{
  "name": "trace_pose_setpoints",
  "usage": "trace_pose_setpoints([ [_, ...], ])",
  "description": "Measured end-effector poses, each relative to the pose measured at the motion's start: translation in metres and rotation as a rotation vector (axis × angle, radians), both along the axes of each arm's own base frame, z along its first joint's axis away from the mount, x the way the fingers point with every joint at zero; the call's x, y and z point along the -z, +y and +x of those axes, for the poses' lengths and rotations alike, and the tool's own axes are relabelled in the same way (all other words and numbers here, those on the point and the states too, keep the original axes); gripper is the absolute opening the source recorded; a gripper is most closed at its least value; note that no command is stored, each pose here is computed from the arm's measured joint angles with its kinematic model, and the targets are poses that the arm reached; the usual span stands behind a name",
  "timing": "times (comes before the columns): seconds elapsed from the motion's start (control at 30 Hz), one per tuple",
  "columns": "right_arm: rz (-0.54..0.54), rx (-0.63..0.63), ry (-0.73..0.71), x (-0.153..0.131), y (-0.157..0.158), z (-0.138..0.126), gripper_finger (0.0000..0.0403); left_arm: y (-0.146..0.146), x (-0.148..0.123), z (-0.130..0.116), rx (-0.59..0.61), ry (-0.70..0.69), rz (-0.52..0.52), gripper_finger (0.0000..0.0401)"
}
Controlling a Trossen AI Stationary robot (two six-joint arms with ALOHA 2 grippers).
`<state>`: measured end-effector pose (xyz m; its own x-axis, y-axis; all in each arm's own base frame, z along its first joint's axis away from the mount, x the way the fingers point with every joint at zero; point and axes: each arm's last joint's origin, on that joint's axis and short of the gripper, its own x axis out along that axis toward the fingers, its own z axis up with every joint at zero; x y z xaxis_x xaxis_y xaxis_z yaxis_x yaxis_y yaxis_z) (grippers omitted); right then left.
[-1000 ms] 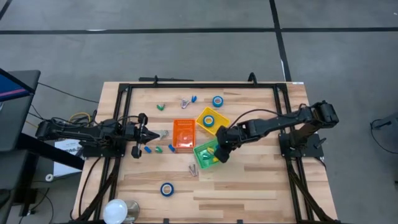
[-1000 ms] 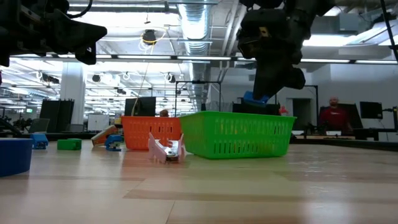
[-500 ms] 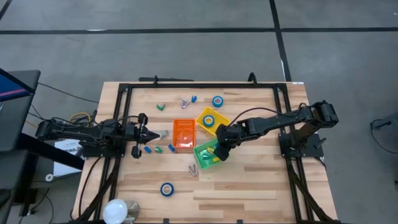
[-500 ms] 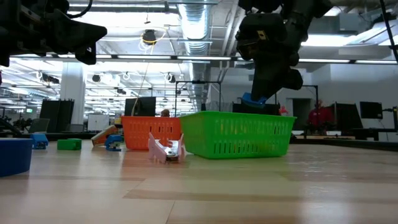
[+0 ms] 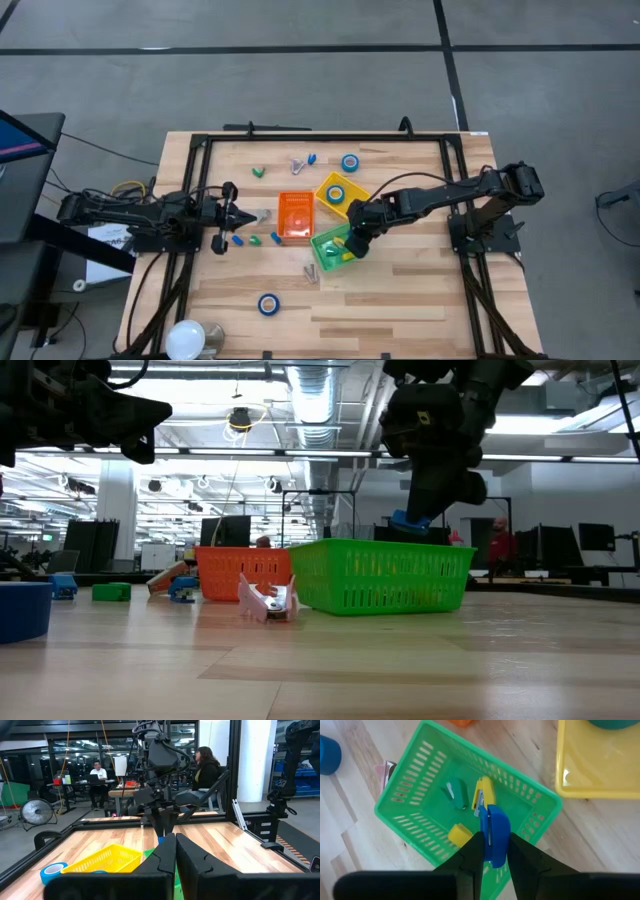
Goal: Pick and place Stapler, Stapler remover, tape
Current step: Put the blue stapler into the green bin, then put the blue tape into the yellow bin
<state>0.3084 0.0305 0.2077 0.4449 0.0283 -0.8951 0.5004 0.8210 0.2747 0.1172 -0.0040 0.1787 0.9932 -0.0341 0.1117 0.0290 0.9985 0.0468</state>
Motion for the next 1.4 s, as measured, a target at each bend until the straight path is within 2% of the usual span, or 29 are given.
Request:
trace_pose_setpoints([
  [0.13, 0.030, -0.004, 0.012, 0.000, -0.002, -0.001, 0.0088, 0.000, 0.000, 0.000, 0.000, 0.000, 0.000, 0.0004],
  [0.47, 0.032, 0.017, 0.008, 0.000, -0.009, 0.000, 0.0197, 0.000, 0.000, 0.000, 0.000, 0.000, 0.000, 0.0004],
  [0.63, 0.052, -0.020, -0.012, -0.004, -0.014, 0.000, 0.0230, 0.000, 0.000, 0.000, 0.000, 0.000, 0.000, 0.0004],
  [0.77, 0.069, -0.065, -0.048, -0.014, -0.021, 0.003, 0.0234, 0.000, 0.000, 0.000, 0.000, 0.000, 0.000, 0.0004],
  [1.1, 0.006, -0.087, -0.168, -0.032, -0.040, 0.003, 0.0228, 0.000, 0.000, 0.000, 0.000, 0.000, 0.000, 0.0004],
  [1.27, -0.053, -0.118, -0.316, -0.039, -0.047, 0.001, 0.0228, 0.000, 0.000, 0.000, 0.000, -0.001, 0.000, 0.0004],
  [1.4, -0.089, -0.097, -0.443, -0.046, -0.049, -0.007, 0.0223, 0.000, 0.000, 0.000, 0.000, 0.000, 0.000, 0.0004],
])
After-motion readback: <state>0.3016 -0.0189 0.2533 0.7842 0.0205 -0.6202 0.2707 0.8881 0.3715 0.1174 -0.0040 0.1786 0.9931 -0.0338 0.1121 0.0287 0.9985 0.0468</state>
